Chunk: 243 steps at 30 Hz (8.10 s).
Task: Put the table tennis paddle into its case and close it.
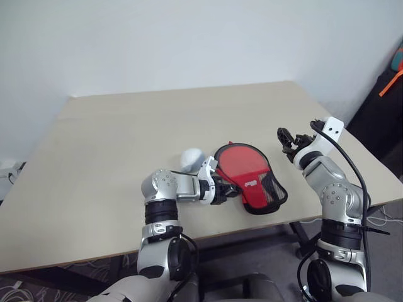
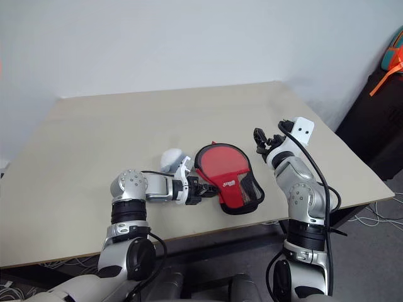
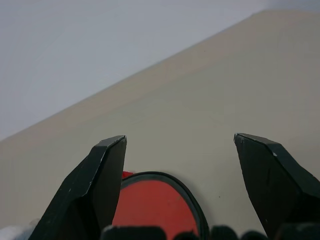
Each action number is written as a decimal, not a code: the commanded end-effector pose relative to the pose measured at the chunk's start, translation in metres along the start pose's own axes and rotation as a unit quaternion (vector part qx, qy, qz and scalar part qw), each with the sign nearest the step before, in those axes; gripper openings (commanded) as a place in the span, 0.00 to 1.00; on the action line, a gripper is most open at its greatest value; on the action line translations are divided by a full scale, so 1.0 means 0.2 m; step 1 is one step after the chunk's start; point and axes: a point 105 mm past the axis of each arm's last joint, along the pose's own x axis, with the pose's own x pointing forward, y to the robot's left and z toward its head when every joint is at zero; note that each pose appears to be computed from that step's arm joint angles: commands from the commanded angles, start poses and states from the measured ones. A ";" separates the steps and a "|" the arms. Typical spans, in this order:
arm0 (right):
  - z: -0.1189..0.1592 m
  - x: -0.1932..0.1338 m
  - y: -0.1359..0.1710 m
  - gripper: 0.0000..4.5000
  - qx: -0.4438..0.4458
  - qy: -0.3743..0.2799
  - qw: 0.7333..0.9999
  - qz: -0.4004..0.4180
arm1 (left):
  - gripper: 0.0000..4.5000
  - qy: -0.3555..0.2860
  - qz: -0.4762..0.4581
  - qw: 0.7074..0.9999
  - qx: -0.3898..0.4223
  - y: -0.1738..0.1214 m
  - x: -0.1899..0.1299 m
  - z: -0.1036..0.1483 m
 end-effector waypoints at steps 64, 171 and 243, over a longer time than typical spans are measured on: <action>-0.06 -0.02 0.09 0.83 -0.051 0.021 0.998 0.022 | 0.58 0.147 -0.057 0.985 0.065 -0.15 -0.20 -0.27; -0.80 -0.35 0.19 0.00 -0.240 0.336 0.885 0.216 | 0.10 -0.161 0.129 0.776 0.597 -0.43 0.21 0.65; -0.08 -0.35 0.39 0.00 -0.122 0.064 0.937 0.321 | 1.00 0.039 -0.070 0.787 0.612 -0.11 -0.36 0.40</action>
